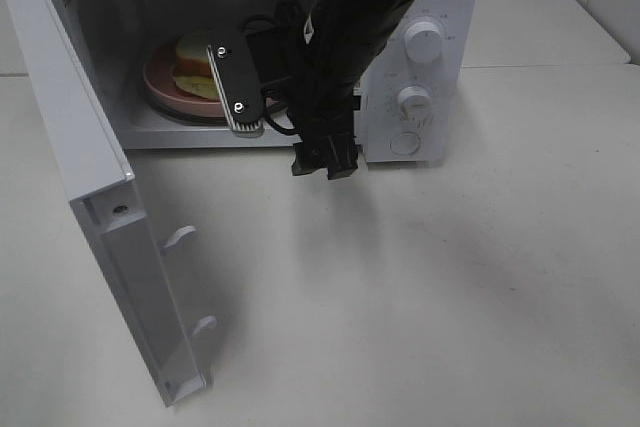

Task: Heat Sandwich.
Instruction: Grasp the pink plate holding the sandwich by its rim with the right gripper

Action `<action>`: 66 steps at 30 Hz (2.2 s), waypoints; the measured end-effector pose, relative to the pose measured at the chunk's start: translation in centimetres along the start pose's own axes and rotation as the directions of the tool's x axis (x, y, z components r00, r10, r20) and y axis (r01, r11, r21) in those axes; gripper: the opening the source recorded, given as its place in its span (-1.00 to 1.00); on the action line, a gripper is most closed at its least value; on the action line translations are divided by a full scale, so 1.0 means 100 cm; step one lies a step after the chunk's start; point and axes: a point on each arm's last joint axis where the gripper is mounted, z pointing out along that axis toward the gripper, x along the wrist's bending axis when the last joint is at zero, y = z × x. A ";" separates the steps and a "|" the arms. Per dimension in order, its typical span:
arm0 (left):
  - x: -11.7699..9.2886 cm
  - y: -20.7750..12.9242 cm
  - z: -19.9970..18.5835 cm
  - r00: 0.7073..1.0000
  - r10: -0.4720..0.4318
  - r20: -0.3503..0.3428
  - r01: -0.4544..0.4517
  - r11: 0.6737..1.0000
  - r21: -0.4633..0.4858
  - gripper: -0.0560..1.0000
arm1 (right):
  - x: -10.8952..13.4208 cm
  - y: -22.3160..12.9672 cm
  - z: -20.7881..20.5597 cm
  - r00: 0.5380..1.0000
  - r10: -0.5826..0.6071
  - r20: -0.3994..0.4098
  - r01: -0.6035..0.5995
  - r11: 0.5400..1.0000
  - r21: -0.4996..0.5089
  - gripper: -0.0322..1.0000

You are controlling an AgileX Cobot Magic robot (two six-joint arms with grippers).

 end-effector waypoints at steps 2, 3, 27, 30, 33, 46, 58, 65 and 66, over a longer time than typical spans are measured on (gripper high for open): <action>0.000 0.000 0.000 1.000 0.000 0.000 0.000 1.000 0.000 0.98 | -0.005 0.002 0.007 1.000 0.002 0.007 -0.002 1.000 -0.002 0.76; 0.000 0.000 0.000 1.000 0.000 0.000 0.000 1.000 0.000 0.98 | -0.007 0.003 0.010 1.000 0.002 0.006 -0.002 1.000 -0.002 0.75; 0.000 0.000 0.000 1.000 0.000 0.000 0.000 1.000 0.000 0.98 | -0.053 0.017 0.080 0.992 0.102 0.070 -0.104 0.994 0.029 0.68; 0.000 0.000 0.000 1.000 0.000 0.000 0.000 1.000 0.000 0.98 | -0.055 0.018 0.090 0.992 0.107 0.061 -0.109 0.993 0.037 0.67; 0.000 0.000 0.000 1.000 0.000 0.000 0.000 1.000 0.000 0.98 | -0.061 0.020 0.097 0.990 0.120 0.080 -0.124 0.991 0.044 0.65; 0.001 0.000 0.000 1.000 0.008 -0.013 -0.008 1.000 0.000 0.98 | -0.064 0.016 0.102 0.987 0.119 0.104 -0.128 0.988 0.086 0.63; 0.001 0.000 0.000 1.000 0.008 -0.013 -0.008 1.000 0.000 0.98 | -0.072 0.020 0.120 0.983 0.115 0.145 -0.125 0.990 0.067 0.63; 0.001 0.000 0.000 1.000 0.008 -0.013 -0.008 1.000 0.000 0.98 | -0.071 0.022 0.132 0.980 0.130 0.149 -0.137 0.990 0.043 0.60; 0.001 0.000 0.000 1.000 0.008 -0.013 -0.008 1.000 0.000 0.98 | -0.071 0.023 0.133 0.980 0.134 0.150 -0.141 0.989 0.036 0.59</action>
